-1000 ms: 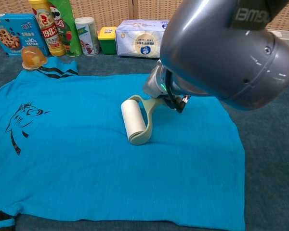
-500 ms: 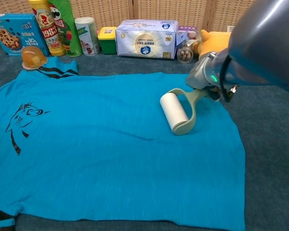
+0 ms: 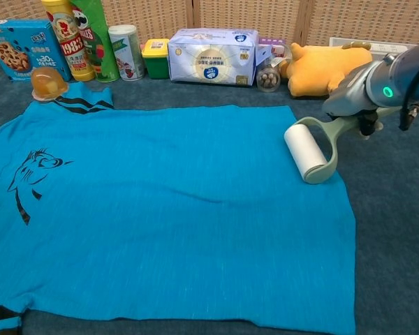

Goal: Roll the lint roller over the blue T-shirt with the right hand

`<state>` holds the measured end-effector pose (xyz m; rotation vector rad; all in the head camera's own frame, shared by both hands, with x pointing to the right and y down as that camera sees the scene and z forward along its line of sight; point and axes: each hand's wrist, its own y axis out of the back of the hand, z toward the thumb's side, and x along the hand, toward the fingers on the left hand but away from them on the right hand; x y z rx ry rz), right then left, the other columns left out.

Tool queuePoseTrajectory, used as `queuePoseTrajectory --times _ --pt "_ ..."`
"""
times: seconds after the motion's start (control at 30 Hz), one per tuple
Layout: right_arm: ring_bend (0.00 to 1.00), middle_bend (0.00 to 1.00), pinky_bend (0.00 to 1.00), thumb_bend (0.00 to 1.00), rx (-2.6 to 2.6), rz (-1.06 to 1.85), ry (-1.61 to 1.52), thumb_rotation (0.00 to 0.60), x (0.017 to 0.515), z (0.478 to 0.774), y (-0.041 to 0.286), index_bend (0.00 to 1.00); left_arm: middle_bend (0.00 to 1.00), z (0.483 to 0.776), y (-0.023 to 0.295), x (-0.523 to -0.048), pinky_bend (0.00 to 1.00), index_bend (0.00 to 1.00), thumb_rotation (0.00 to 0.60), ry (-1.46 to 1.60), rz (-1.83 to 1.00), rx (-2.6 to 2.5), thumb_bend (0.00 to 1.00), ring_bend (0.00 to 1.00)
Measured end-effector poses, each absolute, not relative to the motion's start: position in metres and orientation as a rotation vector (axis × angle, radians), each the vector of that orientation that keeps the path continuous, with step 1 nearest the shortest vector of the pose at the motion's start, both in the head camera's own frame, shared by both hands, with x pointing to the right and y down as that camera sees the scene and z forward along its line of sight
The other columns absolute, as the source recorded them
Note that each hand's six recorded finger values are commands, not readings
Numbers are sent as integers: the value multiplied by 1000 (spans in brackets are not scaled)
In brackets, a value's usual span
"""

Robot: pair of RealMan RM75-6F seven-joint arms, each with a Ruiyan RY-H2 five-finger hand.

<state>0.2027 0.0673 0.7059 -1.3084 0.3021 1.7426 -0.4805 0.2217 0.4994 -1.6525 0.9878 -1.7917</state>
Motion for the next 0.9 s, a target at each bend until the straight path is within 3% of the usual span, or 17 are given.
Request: queuePoseTrajectory --times 0.4,0.5,0.53,0.6,0.67,0.73,0.8,0.9 --pt "790 706 996 1000 -1620 1753 11 600 228 689 49 610 0 502 223 -477 0 0 600 966 -1795 -1660 89 0" --pt "704 625 923 979 -1629 1731 -14 600 237 692 48 513 0 503 224 -476 0 0 600 961 -1797 -1660 89 0" --pt "637 558 870 917 -1637 1728 -26 600 240 694 49 436 0 503 224 -476 0 0 600 959 -1797 -1660 90 0" --pt "487 410 772 688 -1665 1733 -56 600 251 698 51 282 0 503 224 -475 0 0 600 956 -1798 -1661 90 0" --pt "275 216 641 354 -1690 1747 -75 600 262 702 54 120 0 504 224 -475 0 0 600 955 -1800 -1660 90 0" --pt "136 84 538 147 -1705 1773 -84 600 277 704 56 41 0 504 224 -475 0 0 600 954 -1802 -1660 90 0" --pt "61 15 454 30 -1704 1798 -95 600 291 703 57 8 0 505 224 -475 0 0 600 951 -1804 -1661 89 0" --pt "9 0 356 0 -1703 1812 -109 600 302 699 58 0 0 505 224 -474 0 0 600 951 -1804 -1660 90 0"
